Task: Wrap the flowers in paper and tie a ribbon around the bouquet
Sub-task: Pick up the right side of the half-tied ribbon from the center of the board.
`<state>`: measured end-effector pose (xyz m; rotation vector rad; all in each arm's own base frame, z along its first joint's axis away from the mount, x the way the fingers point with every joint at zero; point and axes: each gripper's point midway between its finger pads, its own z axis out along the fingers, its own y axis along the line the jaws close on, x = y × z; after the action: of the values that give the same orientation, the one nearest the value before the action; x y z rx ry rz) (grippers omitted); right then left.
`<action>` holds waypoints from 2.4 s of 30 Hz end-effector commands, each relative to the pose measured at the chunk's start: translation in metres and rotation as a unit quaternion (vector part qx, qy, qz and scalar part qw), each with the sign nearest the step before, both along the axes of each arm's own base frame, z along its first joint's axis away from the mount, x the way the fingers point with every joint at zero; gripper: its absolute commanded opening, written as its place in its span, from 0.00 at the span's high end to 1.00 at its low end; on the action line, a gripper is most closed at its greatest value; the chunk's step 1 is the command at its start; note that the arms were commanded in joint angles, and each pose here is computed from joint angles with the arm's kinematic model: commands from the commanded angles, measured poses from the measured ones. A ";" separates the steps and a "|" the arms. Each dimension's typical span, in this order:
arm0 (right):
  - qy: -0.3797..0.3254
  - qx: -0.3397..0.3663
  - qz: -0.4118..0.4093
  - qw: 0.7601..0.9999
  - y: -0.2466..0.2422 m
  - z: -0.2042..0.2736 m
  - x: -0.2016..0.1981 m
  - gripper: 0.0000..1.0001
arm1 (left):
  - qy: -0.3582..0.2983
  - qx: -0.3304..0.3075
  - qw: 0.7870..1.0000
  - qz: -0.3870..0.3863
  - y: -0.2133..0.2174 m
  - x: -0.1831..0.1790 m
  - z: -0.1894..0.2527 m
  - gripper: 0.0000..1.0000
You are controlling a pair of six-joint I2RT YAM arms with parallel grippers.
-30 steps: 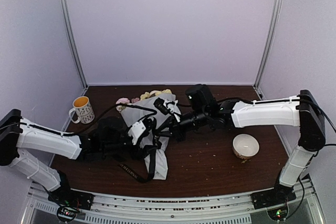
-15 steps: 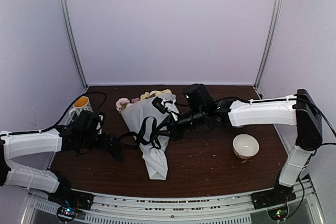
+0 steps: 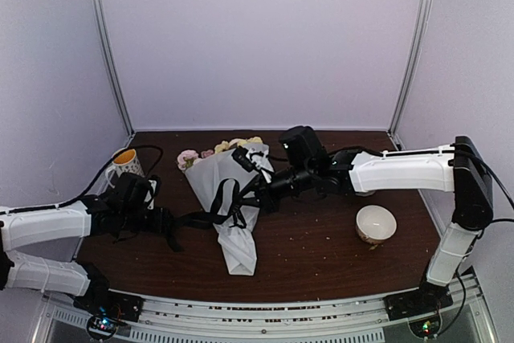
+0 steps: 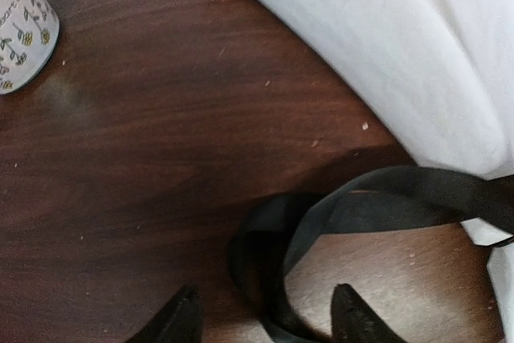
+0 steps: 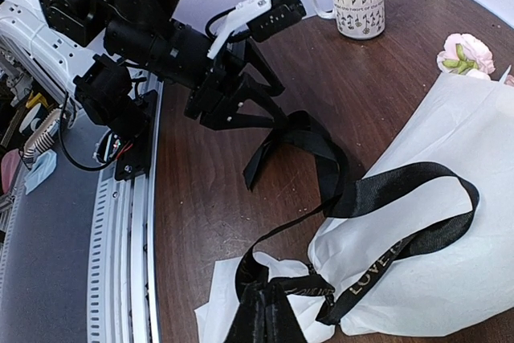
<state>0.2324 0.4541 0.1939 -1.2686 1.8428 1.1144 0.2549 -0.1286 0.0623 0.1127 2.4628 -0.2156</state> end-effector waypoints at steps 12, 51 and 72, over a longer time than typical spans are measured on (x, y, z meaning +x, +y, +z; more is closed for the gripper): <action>0.004 -0.001 -0.007 1.000 0.004 0.005 0.008 1.00 | 0.008 0.024 0.996 -0.087 -0.022 0.005 0.007 0.77; 0.017 -0.013 -0.045 0.999 0.003 0.000 0.026 1.00 | -0.127 -0.080 0.848 -0.508 -0.190 -0.122 0.103 1.00; 0.029 -0.010 -0.062 0.998 0.003 0.003 0.035 1.00 | -0.079 -0.031 0.986 -0.146 -0.059 -0.005 0.076 0.19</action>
<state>0.2620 0.4548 0.1839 -1.1475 1.9783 1.0804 0.2167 -0.2466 0.1652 0.8226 2.1040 -0.5577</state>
